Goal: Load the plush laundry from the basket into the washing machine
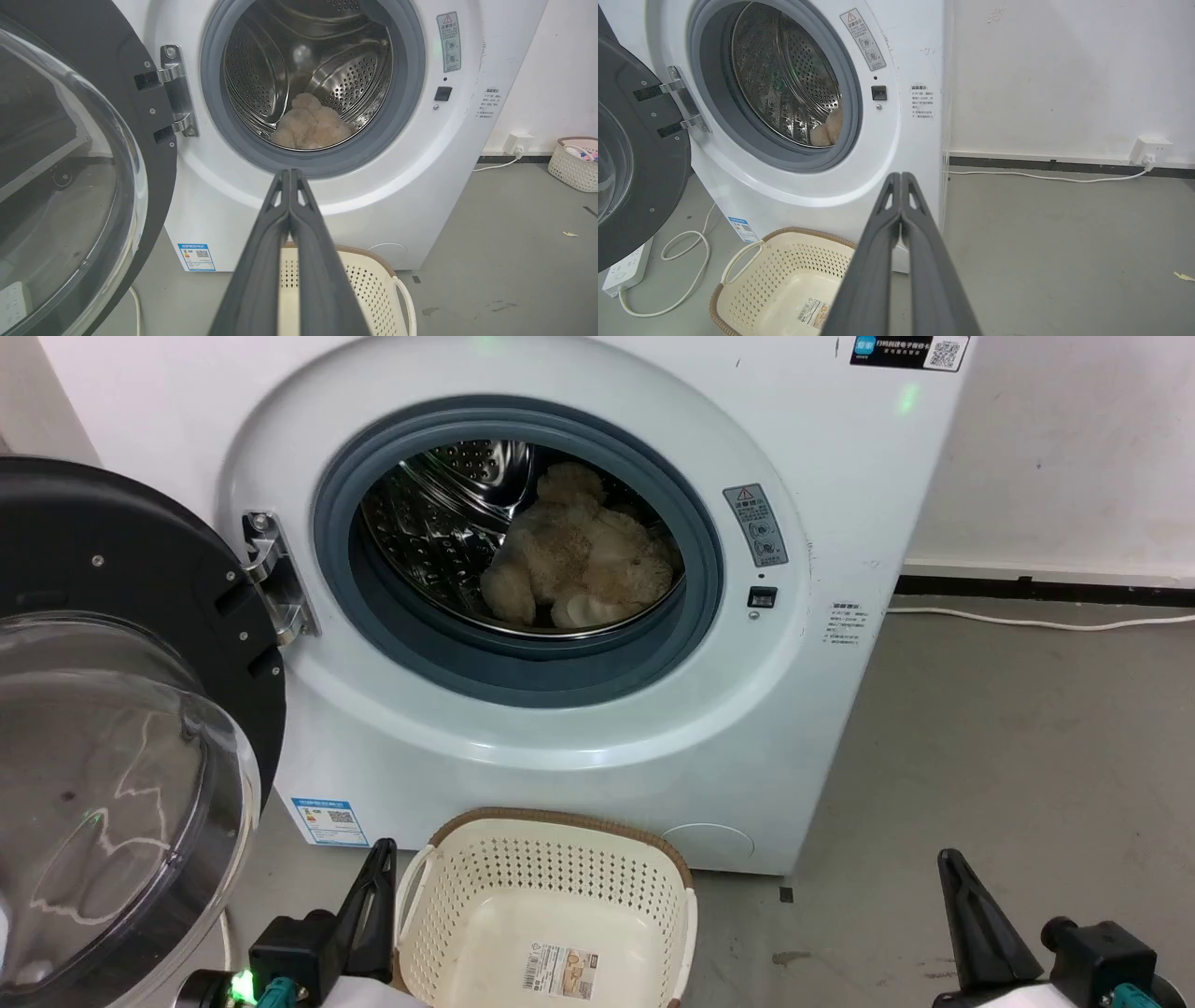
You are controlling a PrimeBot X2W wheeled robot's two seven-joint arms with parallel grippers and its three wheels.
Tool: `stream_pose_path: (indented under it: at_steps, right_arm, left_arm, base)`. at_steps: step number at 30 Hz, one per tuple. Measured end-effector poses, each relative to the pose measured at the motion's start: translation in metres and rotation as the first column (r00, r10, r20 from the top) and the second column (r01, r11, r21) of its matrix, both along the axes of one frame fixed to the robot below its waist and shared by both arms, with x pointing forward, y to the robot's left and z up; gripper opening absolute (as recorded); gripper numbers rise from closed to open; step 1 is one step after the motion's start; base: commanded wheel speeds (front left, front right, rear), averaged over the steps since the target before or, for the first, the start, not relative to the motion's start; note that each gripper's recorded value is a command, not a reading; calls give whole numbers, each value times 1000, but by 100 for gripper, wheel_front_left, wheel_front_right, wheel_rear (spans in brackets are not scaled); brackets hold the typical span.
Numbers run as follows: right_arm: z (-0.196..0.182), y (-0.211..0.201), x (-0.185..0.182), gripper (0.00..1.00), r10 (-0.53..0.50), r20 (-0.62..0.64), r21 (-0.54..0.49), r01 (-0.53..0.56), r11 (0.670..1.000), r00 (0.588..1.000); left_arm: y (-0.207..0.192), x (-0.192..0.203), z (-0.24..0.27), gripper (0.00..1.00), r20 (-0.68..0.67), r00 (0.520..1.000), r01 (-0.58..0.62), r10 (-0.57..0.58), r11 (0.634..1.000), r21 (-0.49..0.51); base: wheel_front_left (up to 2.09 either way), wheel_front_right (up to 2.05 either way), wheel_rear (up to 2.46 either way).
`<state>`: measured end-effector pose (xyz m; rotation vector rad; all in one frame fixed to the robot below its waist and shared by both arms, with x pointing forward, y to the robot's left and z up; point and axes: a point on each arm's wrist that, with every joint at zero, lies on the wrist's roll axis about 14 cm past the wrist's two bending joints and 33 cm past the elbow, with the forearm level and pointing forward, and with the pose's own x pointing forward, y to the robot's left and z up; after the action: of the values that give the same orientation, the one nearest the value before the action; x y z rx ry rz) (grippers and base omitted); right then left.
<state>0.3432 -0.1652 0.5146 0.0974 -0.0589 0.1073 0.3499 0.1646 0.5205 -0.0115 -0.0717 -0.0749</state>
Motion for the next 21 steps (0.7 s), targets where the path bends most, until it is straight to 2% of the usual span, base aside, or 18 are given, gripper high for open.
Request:
stream_pose_path:
  at_steps: [21]
  right_arm:
    - [2,2,7,0,8,-18,-38,-9,999,1000]
  left_arm:
    - [3,6,1,0,-22,1000,-17,17,1000,16]
  base:
    - [0,0,0]
